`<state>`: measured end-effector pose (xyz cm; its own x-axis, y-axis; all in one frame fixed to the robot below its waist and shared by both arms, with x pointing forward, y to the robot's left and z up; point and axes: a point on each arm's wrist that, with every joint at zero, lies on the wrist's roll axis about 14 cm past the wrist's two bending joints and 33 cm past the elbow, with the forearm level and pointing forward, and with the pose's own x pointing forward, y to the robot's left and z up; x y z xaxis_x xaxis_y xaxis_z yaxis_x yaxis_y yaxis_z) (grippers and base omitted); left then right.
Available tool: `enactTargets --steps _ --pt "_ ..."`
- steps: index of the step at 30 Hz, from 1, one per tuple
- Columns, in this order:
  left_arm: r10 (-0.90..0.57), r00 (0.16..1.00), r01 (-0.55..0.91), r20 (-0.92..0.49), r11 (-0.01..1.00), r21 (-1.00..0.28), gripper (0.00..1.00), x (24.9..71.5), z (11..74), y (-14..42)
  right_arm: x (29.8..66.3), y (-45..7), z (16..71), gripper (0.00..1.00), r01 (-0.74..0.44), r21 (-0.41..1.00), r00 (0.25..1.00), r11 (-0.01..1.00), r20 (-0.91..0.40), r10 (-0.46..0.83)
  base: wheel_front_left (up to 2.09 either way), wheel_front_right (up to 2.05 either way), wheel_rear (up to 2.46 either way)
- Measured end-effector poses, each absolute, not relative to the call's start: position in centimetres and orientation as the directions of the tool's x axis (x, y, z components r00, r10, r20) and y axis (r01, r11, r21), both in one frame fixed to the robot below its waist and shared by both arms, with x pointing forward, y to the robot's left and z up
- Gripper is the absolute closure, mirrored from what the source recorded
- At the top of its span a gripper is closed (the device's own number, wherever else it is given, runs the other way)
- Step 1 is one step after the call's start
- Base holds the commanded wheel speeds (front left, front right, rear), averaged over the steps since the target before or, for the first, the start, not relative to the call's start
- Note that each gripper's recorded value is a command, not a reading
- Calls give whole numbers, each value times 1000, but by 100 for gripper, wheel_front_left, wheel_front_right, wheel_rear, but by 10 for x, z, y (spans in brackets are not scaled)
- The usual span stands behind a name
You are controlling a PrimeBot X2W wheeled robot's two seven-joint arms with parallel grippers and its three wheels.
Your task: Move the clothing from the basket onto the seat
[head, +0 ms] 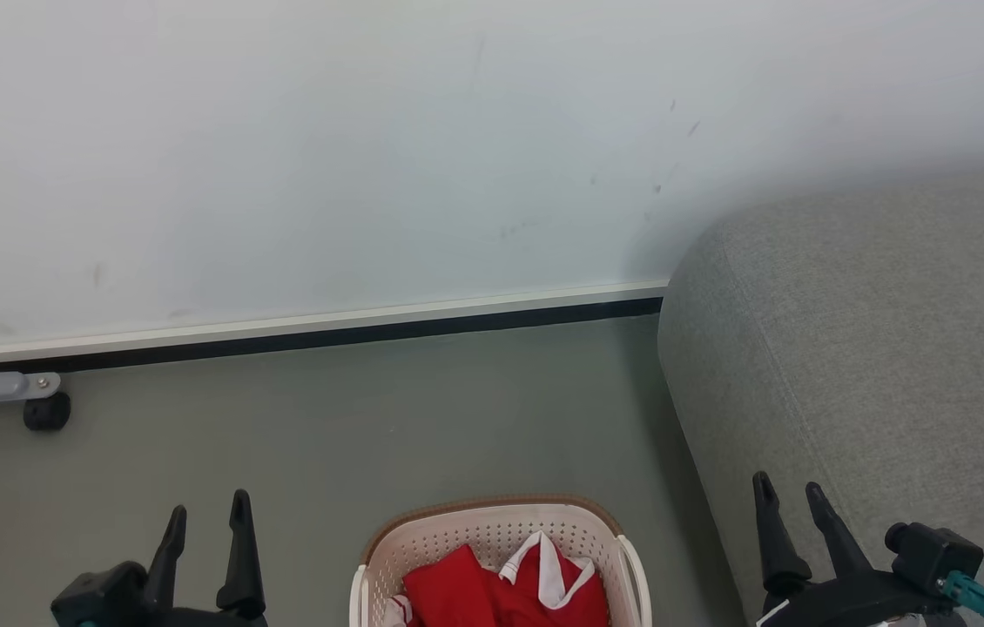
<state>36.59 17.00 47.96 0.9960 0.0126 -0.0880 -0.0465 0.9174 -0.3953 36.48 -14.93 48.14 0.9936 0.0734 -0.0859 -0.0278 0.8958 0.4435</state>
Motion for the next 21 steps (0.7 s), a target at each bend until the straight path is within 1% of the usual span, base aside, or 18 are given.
enactTargets --steps 12,21 --pt "13 999 -23 -45 971 -237 0 366 485 168 367 -142 490 0 -77 303 995 950 -37 93 0 0 0" --pt "10 1000 -10 -6 991 -130 0 367 490 166 365 -135 493 0 -118 190 993 975 -7 121 0 0 0"
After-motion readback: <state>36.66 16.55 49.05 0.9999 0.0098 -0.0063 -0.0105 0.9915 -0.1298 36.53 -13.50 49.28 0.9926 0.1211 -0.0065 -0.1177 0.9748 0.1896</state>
